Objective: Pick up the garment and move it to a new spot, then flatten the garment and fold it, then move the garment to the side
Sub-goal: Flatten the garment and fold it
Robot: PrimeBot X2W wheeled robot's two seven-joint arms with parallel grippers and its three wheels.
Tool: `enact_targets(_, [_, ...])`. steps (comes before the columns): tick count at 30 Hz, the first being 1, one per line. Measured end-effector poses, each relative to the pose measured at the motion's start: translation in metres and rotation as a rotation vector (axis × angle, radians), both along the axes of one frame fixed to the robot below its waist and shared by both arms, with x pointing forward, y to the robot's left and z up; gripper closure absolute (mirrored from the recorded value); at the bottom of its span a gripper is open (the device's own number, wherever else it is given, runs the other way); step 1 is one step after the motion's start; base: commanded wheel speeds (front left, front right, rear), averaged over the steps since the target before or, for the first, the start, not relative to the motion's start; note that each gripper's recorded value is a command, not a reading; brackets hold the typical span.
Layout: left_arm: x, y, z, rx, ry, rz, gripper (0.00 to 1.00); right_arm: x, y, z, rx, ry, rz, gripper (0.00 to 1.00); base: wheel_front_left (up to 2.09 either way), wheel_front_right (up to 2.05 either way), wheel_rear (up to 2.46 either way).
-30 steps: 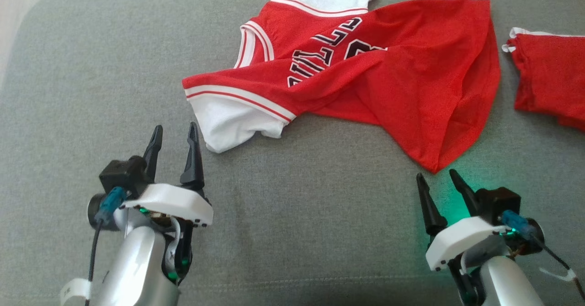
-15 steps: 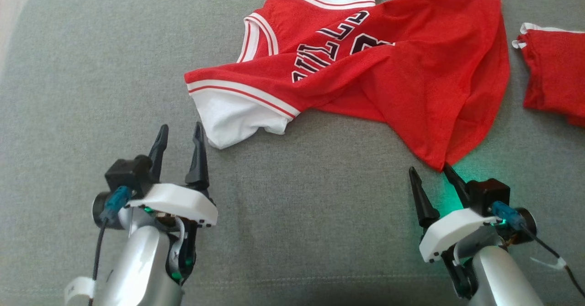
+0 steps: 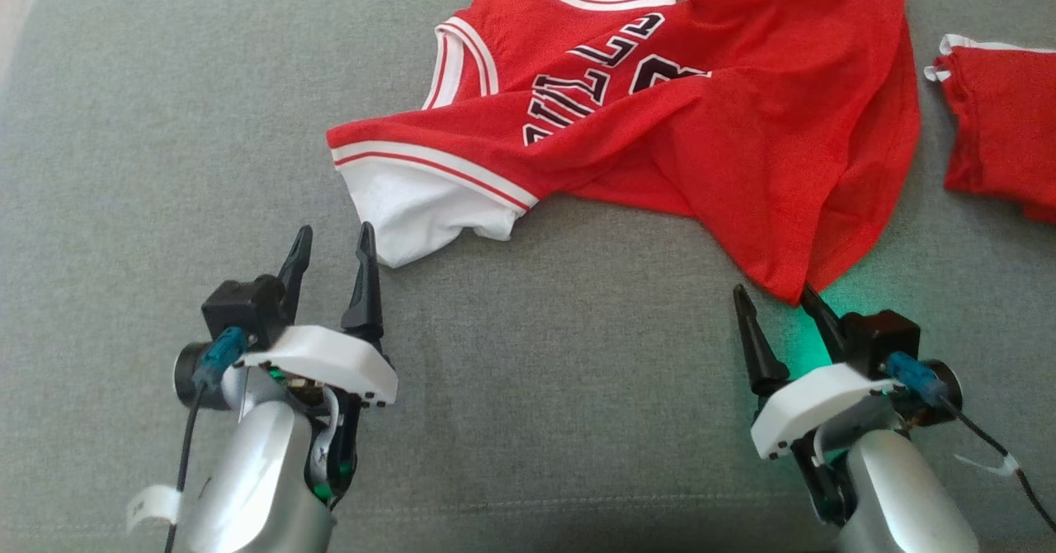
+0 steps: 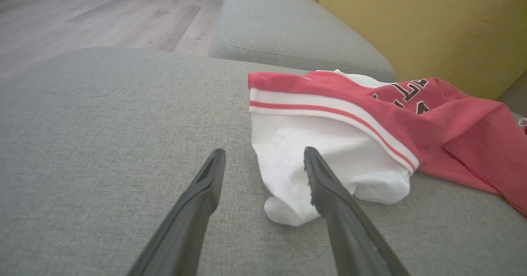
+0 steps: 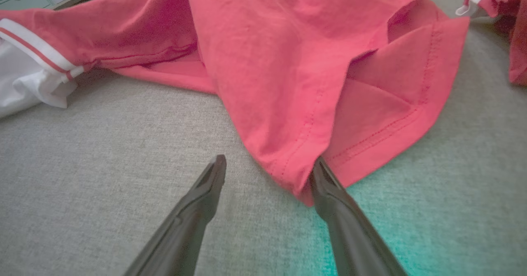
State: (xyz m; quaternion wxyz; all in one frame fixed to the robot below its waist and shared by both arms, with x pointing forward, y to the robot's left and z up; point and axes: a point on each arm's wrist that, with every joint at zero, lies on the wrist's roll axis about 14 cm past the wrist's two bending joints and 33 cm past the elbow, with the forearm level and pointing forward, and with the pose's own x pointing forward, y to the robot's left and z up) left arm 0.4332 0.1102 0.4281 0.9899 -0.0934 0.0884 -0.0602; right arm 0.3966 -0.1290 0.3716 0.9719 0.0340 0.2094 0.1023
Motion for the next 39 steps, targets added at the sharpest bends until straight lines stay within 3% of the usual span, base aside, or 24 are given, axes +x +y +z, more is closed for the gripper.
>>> enact_targets(3, [0.0,-0.002,-0.002,-0.002,0.007,-0.01,0.0,0.002,0.002,0.001,0.008,-0.006,0.003,0.0,0.0,0.0,0.0])
enact_targets(4, [0.0,-0.002,-0.003,-0.001,0.009,-0.01,0.0,0.002,0.002,0.001,0.01,-0.005,0.002,0.16,0.0,0.0,0.0])
enact_targets(6, [0.0,-0.002,-0.005,0.0,0.015,-0.011,0.0,0.0,0.002,-0.002,0.017,0.004,-0.003,1.0,0.0,0.0,0.0])
enact_targets(14, [-0.001,-0.001,-0.007,0.003,0.022,-0.008,0.0,0.007,0.0,0.002,0.021,-0.018,-0.012,1.0,0.0,0.0,0.0])
enact_targets(25, [-0.006,-0.01,-0.016,0.019,0.045,-0.066,0.0,0.03,-0.072,0.032,-0.057,-0.139,-0.213,1.0,0.0,0.0,0.0])
enact_targets(39, [-0.024,-0.024,-0.043,0.086,0.118,-0.198,0.0,0.048,-0.103,0.055,-0.108,-0.199,-0.292,1.0,0.0,0.0,0.0])
